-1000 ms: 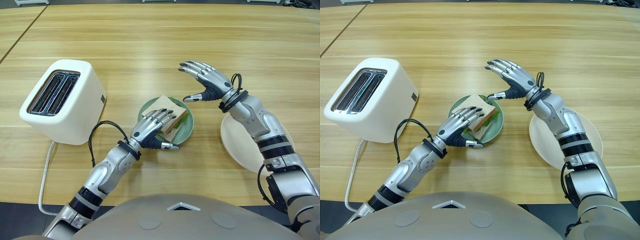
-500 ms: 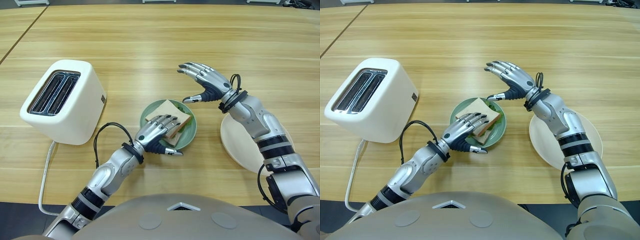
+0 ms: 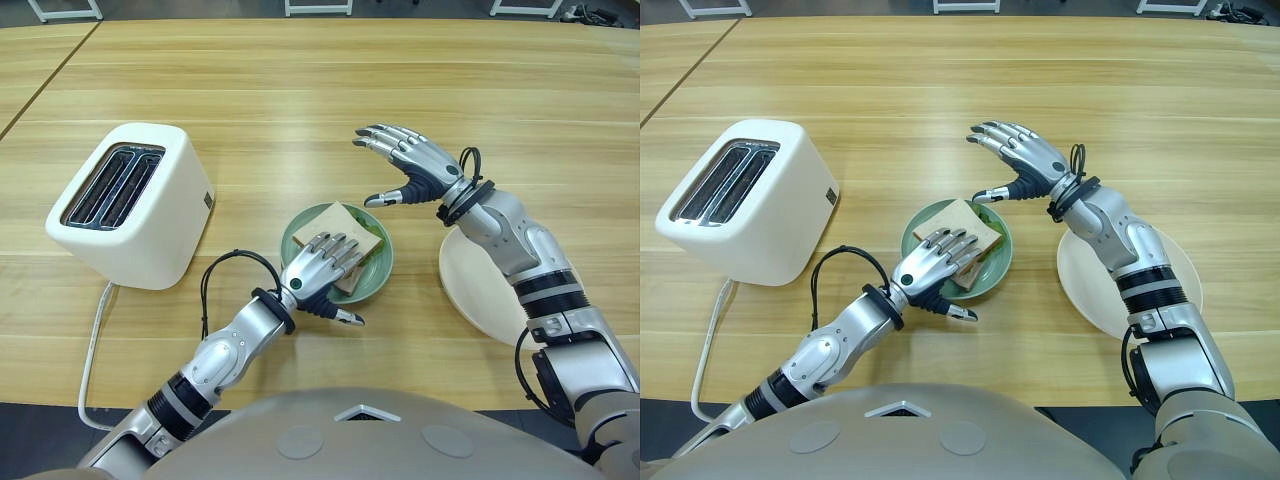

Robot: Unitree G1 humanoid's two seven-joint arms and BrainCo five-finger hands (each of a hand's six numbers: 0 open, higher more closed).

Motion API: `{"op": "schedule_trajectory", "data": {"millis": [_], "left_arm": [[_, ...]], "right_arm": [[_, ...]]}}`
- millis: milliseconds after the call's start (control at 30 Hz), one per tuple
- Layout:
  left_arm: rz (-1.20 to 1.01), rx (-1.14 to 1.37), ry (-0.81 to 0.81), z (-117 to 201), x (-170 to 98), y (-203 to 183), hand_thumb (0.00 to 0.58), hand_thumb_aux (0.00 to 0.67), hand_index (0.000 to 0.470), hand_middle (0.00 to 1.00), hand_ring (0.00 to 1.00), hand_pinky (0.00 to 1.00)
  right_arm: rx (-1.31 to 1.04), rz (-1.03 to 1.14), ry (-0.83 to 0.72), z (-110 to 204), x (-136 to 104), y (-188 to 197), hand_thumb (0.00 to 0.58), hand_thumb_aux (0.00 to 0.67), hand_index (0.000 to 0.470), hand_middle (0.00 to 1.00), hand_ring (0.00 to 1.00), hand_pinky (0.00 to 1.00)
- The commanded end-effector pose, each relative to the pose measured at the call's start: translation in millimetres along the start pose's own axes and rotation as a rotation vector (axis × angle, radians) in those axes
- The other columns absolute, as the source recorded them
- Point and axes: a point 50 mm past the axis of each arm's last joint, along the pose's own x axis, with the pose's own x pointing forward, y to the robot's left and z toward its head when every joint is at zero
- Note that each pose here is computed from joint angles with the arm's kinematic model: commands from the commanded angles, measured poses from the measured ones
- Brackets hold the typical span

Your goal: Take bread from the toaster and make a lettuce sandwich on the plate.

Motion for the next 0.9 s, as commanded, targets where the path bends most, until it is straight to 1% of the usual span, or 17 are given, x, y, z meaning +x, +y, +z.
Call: {"op": "schedule_trajectory", "data": {"millis": [33,133,200,333,367,433,467,500,533,567,600,633,700,767,900], "left_arm": [[-0.247,0.019,0.015,-1,-20,-43,0.000,0.000,0.000,0.00,0.00,0.00],[-0.101,0.035,0.059,-11,-18,-14,0.000,0.000,0.000,0.00,0.00,0.00],[0.063,0.050,0.090,-19,-20,19,0.000,0.000,0.000,0.00,0.00,0.00],[0.306,0.052,0.107,-25,-39,78,0.000,0.000,0.000,0.00,0.00,0.00],[0.323,0.015,0.114,-28,-46,85,0.000,0.000,0.000,0.00,0.00,0.00],[0.297,-0.086,0.121,-33,-58,84,0.000,0.000,0.000,0.00,0.00,0.00],[0.272,-0.131,0.122,-35,-64,80,0.000,0.000,0.000,0.00,0.00,0.00],[0.253,-0.176,0.126,-37,-71,76,0.000,0.000,0.000,0.00,0.00,0.00],[0.211,-0.219,0.131,-40,-80,70,0.000,0.000,0.000,0.00,0.00,0.00],[0.172,-0.257,0.134,-41,-88,65,0.244,0.160,0.112,0.10,0.10,0.10],[0.140,-0.290,0.139,-43,-95,61,0.470,0.378,0.265,0.73,0.73,0.73],[0.092,-0.325,0.135,-43,-103,57,0.580,0.670,0.470,1.00,1.00,1.00],[-0.010,-0.378,0.125,-46,-121,48,0.580,0.670,0.470,1.00,1.00,1.00],[-0.071,-0.407,0.124,-51,-135,45,0.580,0.670,0.470,1.00,1.00,1.00],[-0.148,-0.474,0.067,-51,-144,38,0.580,0.670,0.470,1.00,1.00,1.00]], "right_arm": [[-0.013,0.010,-0.013,2,2,-1,0.000,0.000,0.000,0.00,0.00,0.00],[-0.014,0.008,-0.012,2,2,-1,0.000,0.000,0.000,0.00,0.00,0.00],[-0.014,0.003,-0.012,2,3,-3,0.000,0.000,0.000,0.00,0.00,0.00],[0.008,-0.029,-0.017,1,0,-12,0.000,0.000,0.000,0.00,0.00,0.00],[0.032,-0.037,-0.031,1,-2,-18,0.000,0.000,0.000,0.00,0.00,0.00],[0.074,-0.002,-0.084,6,-13,-26,0.000,0.000,0.000,0.00,0.00,0.00],[0.085,0.026,-0.113,9,-19,-28,0.000,0.000,0.000,0.47,0.47,0.47],[0.095,0.061,-0.141,13,-28,-30,0.000,0.000,0.000,0.60,0.60,0.60],[0.111,0.107,-0.170,18,-38,-32,0.355,0.252,0.177,1.00,1.00,1.00],[0.129,0.149,-0.194,22,-47,-34,0.549,0.515,0.361,1.00,1.00,1.00],[0.145,0.182,-0.213,26,-53,-37,0.580,0.670,0.470,1.00,1.00,1.00],[0.164,0.220,-0.228,29,-60,-39,0.580,0.670,0.470,1.00,1.00,1.00],[0.207,0.317,-0.259,37,-74,-39,0.580,0.670,0.470,1.00,1.00,1.00],[0.251,0.427,-0.285,45,-85,-31,0.580,0.670,0.470,1.00,1.00,1.00],[0.314,0.580,-0.316,57,-92,-7,0.580,0.670,0.470,1.00,1.00,1.00]]}}
